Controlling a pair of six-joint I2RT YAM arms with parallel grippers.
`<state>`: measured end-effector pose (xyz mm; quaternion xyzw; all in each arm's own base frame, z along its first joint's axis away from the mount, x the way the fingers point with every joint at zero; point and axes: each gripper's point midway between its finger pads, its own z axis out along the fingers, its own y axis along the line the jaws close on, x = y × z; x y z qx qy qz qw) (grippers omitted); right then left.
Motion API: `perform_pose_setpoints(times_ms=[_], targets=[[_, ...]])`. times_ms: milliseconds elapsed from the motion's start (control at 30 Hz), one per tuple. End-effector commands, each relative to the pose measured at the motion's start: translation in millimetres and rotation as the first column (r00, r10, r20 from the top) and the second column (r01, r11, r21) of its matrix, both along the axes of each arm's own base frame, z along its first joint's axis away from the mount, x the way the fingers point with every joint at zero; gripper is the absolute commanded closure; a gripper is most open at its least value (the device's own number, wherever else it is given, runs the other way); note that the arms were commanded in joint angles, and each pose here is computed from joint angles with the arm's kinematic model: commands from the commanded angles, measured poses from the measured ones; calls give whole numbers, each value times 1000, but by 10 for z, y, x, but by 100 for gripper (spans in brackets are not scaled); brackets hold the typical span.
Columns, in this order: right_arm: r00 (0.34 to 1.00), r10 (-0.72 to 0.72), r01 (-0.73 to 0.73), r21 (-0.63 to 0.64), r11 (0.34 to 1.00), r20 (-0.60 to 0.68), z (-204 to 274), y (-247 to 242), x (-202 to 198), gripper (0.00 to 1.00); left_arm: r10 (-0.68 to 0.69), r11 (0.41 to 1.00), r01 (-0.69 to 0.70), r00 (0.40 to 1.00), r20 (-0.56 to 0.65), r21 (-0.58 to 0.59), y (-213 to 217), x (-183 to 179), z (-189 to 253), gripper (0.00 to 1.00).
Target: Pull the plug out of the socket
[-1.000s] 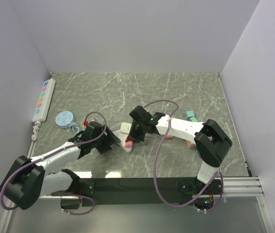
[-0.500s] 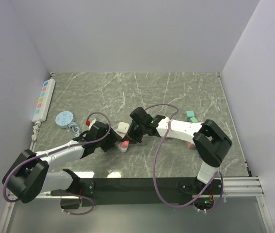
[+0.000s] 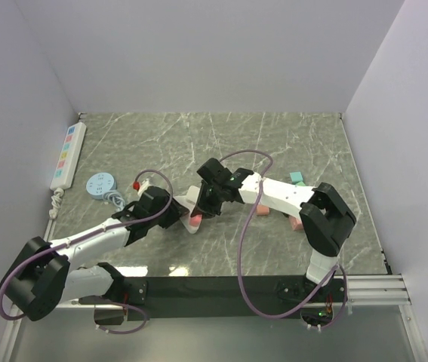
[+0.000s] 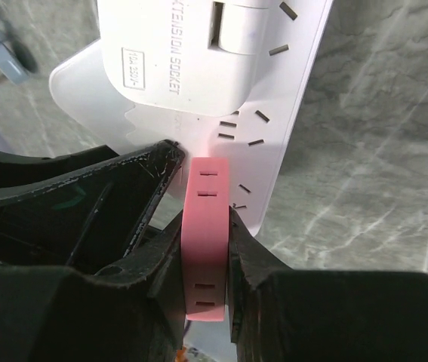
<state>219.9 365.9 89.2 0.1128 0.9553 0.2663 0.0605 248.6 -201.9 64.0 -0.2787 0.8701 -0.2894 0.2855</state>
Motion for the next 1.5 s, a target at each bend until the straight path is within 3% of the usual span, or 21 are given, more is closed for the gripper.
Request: perform_pose_setpoints(times_ms=[0,300,400,533,633,700,833,967,1067,1133,1333,1367,1467], targets=[[989,142,-144,47,988,31,323,46,-184,100,19,993,-23,999,29,114,157,76,-47,99],[964,252,-260,119,958,82,621,-118,-160,100,33,977,-44,998,59,206,343,74,-43,100],[976,191,-203,116,972,102,674,-335,17,100,39,974,-53,997,72,218,379,78,-12,100],[970,165,-208,254,945,180,1002,-340,92,100,39,973,-54,997,71,225,395,74,-23,100],[969,199,-235,299,925,145,957,-218,30,100,30,973,-45,997,72,226,371,88,-23,99],[964,245,-262,212,942,102,812,-297,2,100,28,972,-43,997,68,229,364,99,-26,99],[973,142,-175,178,968,185,919,-476,184,100,31,974,-48,996,80,221,356,114,16,100],[974,21,-15,-28,999,227,747,-1055,529,100,30,977,-47,996,84,210,358,92,16,99],[962,-91,160,-259,952,259,500,-1718,901,100,11,980,-30,995,95,197,318,103,52,100],[947,-173,276,-410,869,271,340,-2204,1111,100,-13,983,-7,994,106,184,275,99,79,99],[928,-287,371,-534,759,238,-51,-2805,1454,95,-153,982,134,978,143,136,42,64,162,100],[914,-312,405,-553,728,259,-62,-2938,1513,83,-174,978,154,974,146,139,20,56,165,100],[904,-348,428,-575,698,250,-181,-3111,1568,76,-229,969,212,963,142,128,-51,3,160,100]])
